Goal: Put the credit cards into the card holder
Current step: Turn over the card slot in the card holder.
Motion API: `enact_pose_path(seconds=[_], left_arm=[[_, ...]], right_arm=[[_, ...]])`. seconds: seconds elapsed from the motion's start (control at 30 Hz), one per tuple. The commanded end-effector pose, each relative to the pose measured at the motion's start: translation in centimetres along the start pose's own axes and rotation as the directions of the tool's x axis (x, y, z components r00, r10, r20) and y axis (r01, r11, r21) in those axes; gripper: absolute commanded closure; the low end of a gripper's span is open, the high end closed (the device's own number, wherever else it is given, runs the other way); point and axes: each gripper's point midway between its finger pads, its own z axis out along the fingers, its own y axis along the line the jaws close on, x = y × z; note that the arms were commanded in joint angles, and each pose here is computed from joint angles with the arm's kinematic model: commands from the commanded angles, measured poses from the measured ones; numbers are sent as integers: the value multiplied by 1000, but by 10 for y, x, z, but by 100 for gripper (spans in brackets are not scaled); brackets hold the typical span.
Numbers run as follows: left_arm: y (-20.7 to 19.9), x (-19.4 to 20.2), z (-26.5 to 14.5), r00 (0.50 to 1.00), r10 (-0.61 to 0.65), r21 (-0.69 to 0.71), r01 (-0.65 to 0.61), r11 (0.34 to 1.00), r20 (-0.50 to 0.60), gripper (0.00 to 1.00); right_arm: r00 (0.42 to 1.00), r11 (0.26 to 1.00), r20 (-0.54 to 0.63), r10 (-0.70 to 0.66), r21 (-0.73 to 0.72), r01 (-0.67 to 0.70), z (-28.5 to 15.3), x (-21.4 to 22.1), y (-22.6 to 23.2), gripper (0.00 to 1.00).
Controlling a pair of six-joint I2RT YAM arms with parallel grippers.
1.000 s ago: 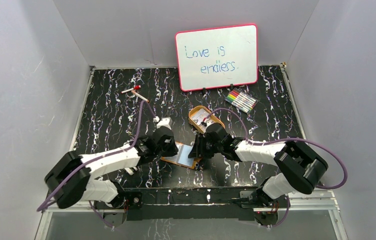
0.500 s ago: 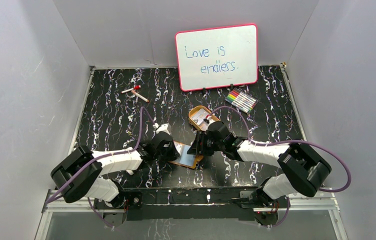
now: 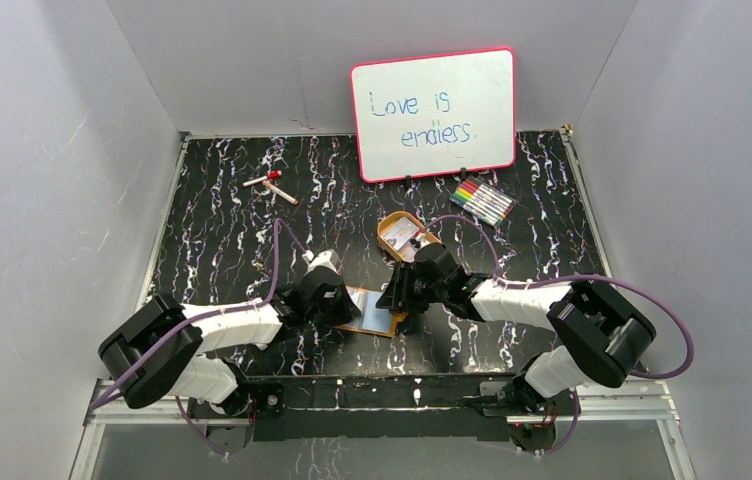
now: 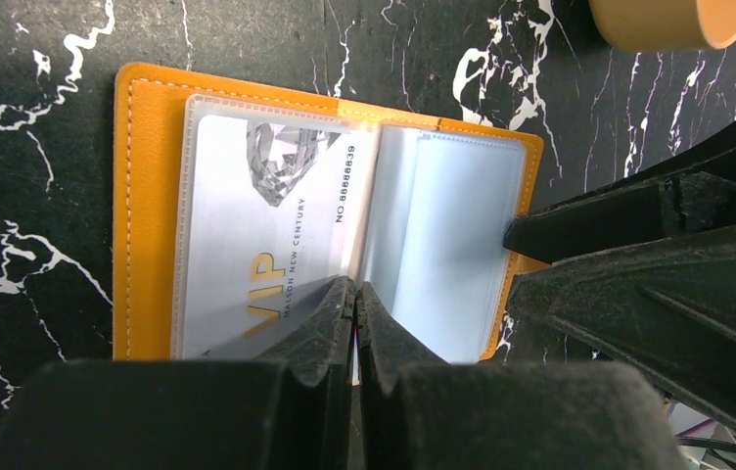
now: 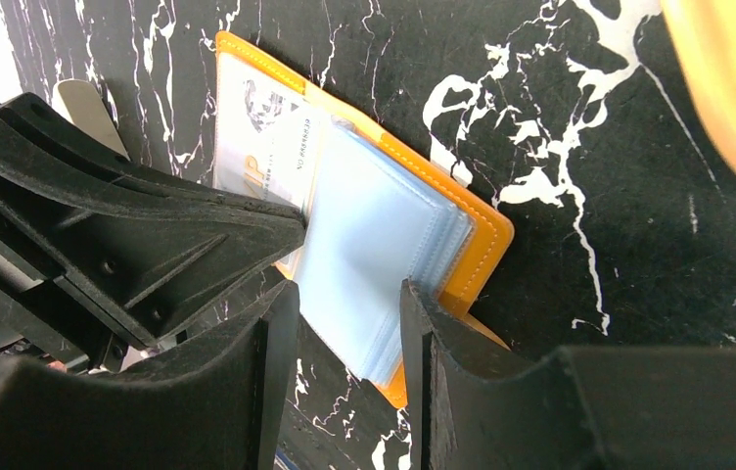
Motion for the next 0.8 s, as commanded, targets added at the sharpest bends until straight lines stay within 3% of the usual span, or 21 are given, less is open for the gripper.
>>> enact_pose_path(seconds=[0.0,0.77], left_arm=[[16,10,-5,1000,-4,-47,3,999,-27,100],[14,12,-5,999,-6,-33,5,999,-35,100]], right_arm=[[999,1000,36,8,-7,-7,-2,-10,6,49],[999,987,-30,-19,-158,14,12,-6,36,49]])
